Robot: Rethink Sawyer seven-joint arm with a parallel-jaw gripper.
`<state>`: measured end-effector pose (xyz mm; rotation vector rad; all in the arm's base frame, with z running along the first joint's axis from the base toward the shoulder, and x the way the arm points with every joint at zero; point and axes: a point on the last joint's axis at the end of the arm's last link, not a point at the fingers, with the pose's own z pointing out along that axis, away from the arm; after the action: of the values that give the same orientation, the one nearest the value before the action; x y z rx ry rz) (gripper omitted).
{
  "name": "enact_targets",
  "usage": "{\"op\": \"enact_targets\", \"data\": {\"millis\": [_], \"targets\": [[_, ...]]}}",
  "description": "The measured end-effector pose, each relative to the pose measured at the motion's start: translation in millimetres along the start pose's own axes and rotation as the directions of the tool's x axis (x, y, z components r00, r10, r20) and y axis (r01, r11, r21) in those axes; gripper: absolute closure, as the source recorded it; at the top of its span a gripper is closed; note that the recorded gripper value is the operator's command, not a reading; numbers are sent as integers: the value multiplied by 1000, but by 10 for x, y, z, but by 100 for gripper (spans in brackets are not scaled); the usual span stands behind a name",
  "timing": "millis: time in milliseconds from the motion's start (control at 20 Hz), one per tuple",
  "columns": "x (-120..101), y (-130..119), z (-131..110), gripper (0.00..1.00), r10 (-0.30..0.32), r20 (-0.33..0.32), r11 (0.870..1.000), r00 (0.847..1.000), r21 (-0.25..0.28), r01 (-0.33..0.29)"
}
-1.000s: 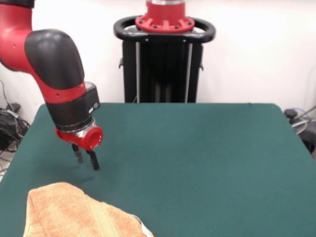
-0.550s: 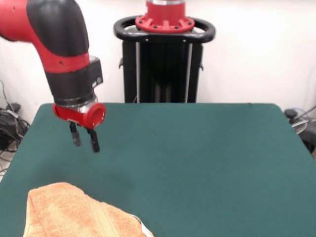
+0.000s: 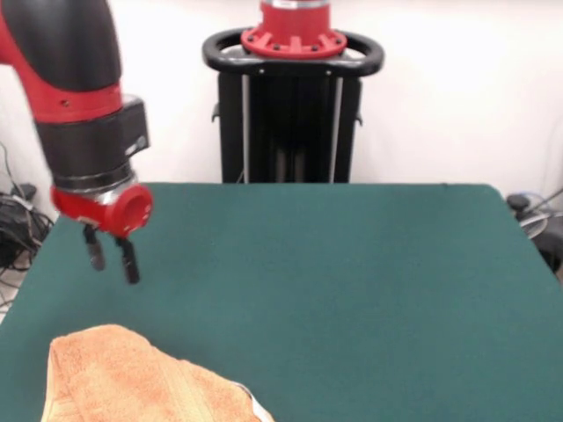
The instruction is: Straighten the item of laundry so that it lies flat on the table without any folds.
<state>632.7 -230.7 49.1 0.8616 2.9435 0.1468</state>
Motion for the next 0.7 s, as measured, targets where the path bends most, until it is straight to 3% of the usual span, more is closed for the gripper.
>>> {"op": "enact_targets", "data": {"millis": [250, 700], "targets": [[-352, -272, 228, 0, 44, 36, 999, 998, -4, -44], [-550, -638, 804, 0, 77, 44, 997, 996, 3, -77]]}}
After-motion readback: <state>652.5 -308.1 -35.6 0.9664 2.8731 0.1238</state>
